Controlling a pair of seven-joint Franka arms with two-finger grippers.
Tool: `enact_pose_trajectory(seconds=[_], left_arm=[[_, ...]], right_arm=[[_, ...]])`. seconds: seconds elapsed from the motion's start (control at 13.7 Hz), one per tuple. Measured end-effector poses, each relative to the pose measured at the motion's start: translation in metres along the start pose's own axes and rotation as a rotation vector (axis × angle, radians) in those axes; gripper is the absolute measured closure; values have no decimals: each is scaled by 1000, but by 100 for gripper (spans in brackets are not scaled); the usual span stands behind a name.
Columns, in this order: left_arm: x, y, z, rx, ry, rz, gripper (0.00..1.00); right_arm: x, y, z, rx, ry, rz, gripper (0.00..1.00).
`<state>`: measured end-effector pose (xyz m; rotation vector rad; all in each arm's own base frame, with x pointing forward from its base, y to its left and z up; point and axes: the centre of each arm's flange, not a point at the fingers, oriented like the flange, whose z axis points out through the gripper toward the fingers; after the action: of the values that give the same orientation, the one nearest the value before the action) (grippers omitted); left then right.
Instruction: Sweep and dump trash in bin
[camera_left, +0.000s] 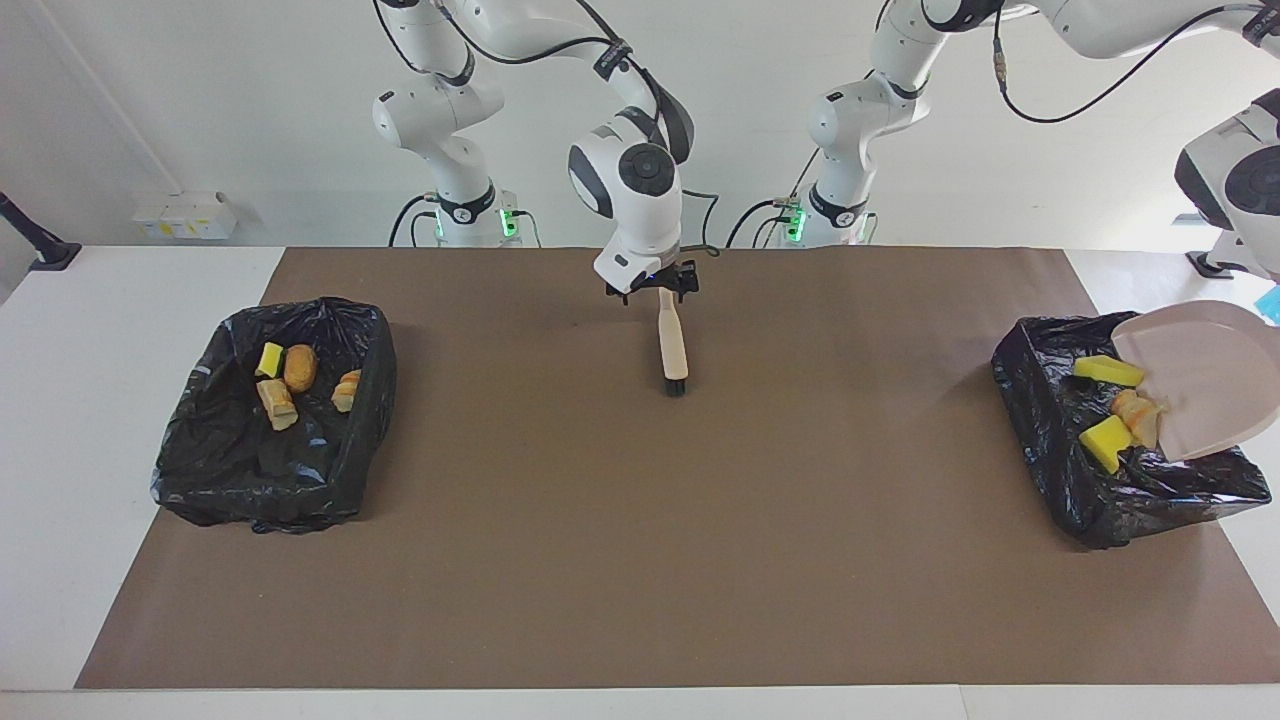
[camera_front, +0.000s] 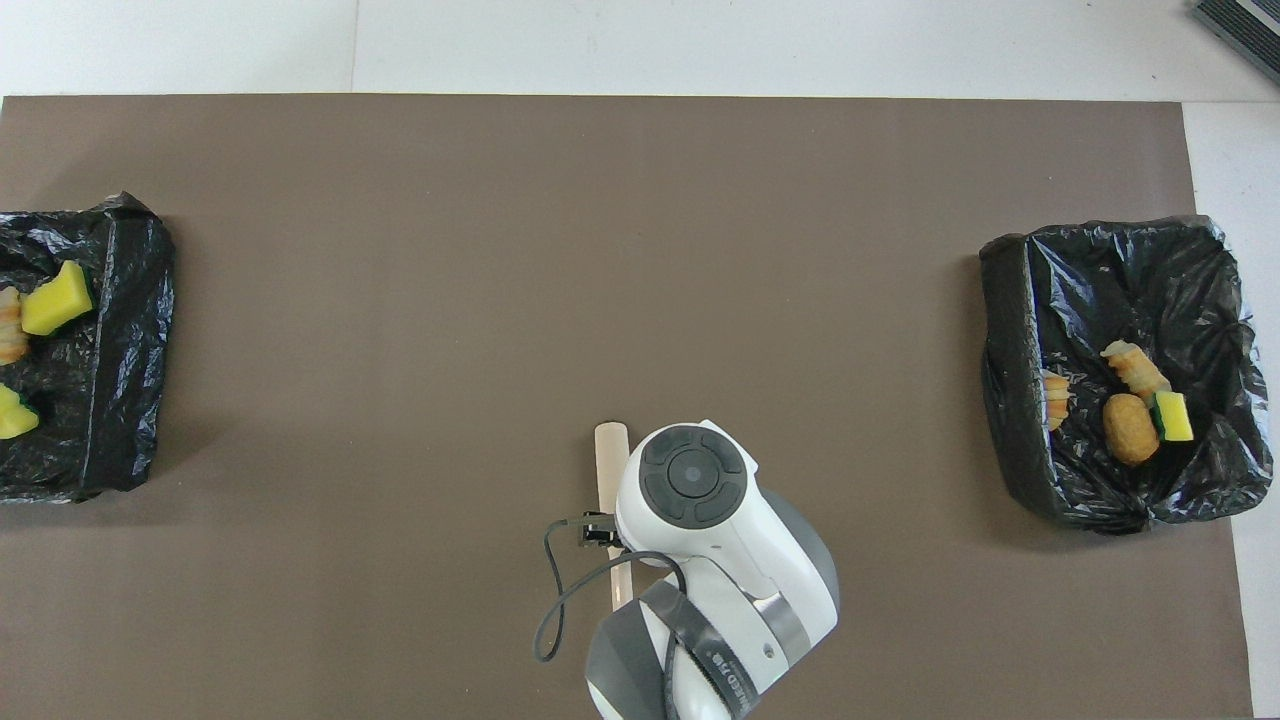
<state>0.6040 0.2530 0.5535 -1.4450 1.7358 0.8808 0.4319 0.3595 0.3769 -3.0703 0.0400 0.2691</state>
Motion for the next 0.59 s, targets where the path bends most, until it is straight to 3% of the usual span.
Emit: enact_pose_trajectory(seconds=[0.15,0.37,0.51,0.59], left_arm=[[-16,6,-19,7,-76,-16,68],[-34,15,-48,26,-105,-45,68],[-29,13,-71,22,-83,-65,68],[-18,8,-82,19,-31,-89,68]], right_arm=[[18,22,-34,3,35,33,0],[41,62,-91,-35,80,85,0],[54,90,-121,-70,115,109,0],[60,104,-133,-71,126,105,0]])
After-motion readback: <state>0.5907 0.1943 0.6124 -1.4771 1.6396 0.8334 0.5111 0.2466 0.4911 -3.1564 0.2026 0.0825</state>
